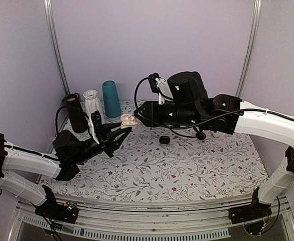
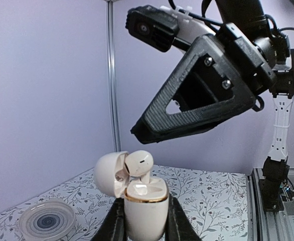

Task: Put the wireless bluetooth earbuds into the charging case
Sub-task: Adjust the right earbud in the right side groove of the charging case.

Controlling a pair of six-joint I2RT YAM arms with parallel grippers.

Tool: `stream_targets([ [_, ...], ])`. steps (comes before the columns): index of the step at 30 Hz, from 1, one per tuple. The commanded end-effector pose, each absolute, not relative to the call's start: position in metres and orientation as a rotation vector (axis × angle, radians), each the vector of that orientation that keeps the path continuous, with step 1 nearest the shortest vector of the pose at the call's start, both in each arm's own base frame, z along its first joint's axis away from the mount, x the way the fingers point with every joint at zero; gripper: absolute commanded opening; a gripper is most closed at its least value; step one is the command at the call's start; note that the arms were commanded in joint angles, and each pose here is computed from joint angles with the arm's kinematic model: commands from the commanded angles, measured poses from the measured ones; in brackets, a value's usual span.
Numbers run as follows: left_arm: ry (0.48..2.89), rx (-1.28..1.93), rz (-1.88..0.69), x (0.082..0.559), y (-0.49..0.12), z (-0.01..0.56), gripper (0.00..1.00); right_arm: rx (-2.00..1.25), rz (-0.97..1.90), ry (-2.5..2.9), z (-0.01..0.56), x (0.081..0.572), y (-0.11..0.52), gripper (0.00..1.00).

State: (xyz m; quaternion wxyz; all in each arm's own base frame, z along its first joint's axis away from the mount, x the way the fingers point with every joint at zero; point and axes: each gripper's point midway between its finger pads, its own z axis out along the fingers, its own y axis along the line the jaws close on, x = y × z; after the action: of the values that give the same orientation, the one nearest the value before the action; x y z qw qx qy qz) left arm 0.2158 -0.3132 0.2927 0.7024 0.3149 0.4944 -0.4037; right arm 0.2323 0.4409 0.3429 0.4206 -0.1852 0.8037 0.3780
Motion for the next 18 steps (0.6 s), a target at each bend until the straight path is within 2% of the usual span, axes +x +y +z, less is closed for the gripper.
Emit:
stream_targets([
  [1,1.093,0.698,-0.878,0.216,-0.315,0.297,0.00,-0.441,0.920,2.044,0.341,0.233,0.441,0.34],
  [18,1.106,0.711,-0.890,0.215,-0.318,0.294,0.00,-0.479,0.905,2.064,0.330,0.233,0.454,0.33],
])
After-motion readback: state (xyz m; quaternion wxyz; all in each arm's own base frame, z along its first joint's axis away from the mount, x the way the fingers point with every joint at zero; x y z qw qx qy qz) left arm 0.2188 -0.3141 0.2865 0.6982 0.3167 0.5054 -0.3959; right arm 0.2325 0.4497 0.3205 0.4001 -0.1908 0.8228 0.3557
